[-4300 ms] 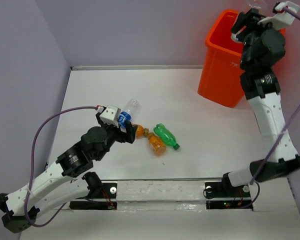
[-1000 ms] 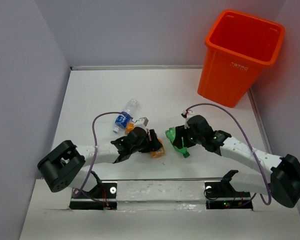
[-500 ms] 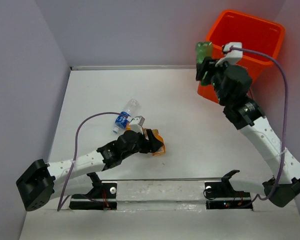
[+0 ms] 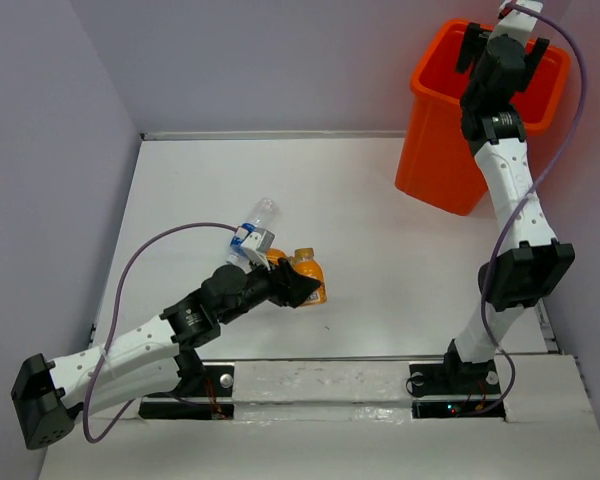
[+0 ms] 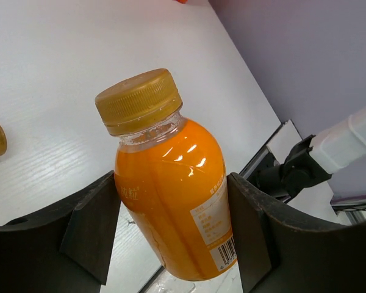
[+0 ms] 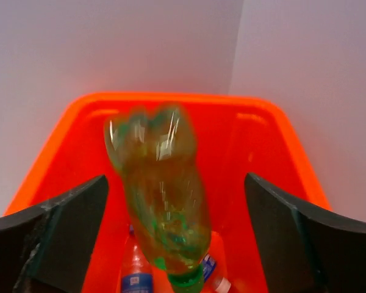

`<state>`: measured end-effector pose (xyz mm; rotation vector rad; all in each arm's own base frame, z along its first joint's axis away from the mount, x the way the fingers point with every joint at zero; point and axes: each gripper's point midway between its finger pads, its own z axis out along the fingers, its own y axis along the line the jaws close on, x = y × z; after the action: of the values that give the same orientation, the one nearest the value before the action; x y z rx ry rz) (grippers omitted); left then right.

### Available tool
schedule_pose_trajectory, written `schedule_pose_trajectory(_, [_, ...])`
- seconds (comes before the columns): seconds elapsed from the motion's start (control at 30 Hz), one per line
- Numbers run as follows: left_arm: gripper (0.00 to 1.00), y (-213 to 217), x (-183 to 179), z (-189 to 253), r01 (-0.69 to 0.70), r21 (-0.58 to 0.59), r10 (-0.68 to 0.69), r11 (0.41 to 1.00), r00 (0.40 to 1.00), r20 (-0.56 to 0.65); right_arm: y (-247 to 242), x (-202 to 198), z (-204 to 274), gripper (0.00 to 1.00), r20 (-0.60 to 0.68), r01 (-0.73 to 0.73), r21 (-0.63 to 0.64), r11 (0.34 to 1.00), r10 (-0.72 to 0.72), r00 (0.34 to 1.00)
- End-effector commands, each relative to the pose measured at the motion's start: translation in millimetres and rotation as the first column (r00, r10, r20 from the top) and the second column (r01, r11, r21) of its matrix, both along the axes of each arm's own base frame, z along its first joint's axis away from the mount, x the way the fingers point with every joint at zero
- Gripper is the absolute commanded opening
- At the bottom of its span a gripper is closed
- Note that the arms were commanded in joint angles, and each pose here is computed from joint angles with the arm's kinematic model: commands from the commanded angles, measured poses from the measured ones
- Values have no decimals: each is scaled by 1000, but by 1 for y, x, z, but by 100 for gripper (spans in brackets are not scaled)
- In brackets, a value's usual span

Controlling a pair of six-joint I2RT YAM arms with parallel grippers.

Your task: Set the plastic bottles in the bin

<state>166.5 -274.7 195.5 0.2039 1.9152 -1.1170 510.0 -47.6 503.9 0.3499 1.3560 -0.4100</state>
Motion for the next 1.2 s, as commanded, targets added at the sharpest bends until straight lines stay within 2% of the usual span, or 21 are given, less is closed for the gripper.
schedule_pose_trajectory(0.0, [56,-3,-5,58,62,-75,-50,995,987,153,-5,-7,6,100,-55,-10,23,1000,11,998])
schedule_pose_trajectory(0.1, [56,-6,-10,74,107,-86,-87,991,975,206,40,-20,-7,97,-26,-224,151,963,230,973])
schedule_pose_trajectory(0.13, [56,-6,-10,78,110,-93,-87,990,971,221,70,-41,7,97,37,-363,195,911,363,931])
schedule_pose_trajectory(0.17, [56,-7,-8,84,110,-111,-81,988,967,241,93,-49,-3,96,37,-434,217,874,437,899])
schedule_pose_trajectory(0.2, [56,-8,-6,86,105,-110,-74,988,964,255,153,-57,-46,95,-9,-568,279,775,593,805])
schedule_pose_trajectory(0.3, [56,-9,0,96,89,-102,-56,991,956,289,236,-119,-103,93,-4,-770,337,541,819,574])
schedule_pose_trajectory(0.33, [56,-10,1,98,88,-102,-54,991,954,293,278,-153,-116,93,39,-845,400,356,914,404])
schedule_pose_trajectory(0.37, [56,-10,2,99,86,-95,-55,992,953,297,293,-179,-137,91,93,-866,440,237,947,307])
schedule_pose_trajectory(0.4, [56,-10,2,99,86,-85,-57,993,951,305,311,-207,-148,90,112,-887,454,87,982,154])
schedule_pose_trajectory(0.43, [56,-10,3,99,85,-79,-57,993,950,308,323,-227,-157,89,128,-882,471,9,989,78])
schedule_pose_trajectory(0.53, [56,-11,4,96,86,-66,-62,994,950,306,338,-274,-184,89,116,-857,500,-125,990,-77])
schedule_pose_trajectory(0.67, [56,-15,4,95,100,-73,-72,992,945,318,350,-303,-207,90,117,-804,555,-214,977,-178])
schedule_pose_trajectory(0.83, [56,-24,5,89,119,-53,-98,991,947,306,360,-311,-219,91,112,-786,567,-246,969,-222])
schedule_pose_trajectory(0.93, [56,-24,12,85,85,-31,-73,996,956,283,357,-308,-216,91,110,-807,551,-214,977,-184])
schedule_pose_trajectory(1.03, [56,-20,21,76,33,0,-31,999,965,260,344,-302,-206,91,107,-841,523,-137,990,-95])
schedule_pose_trajectory(1.1, [56,-21,21,74,36,7,-36,999,965,258,339,-305,-199,91,112,-852,507,-133,990,-87])
schedule_pose_trajectory(1.17, [56,-23,22,74,37,11,-39,999,965,261,340,-310,-197,91,118,-847,508,-155,987,-110])
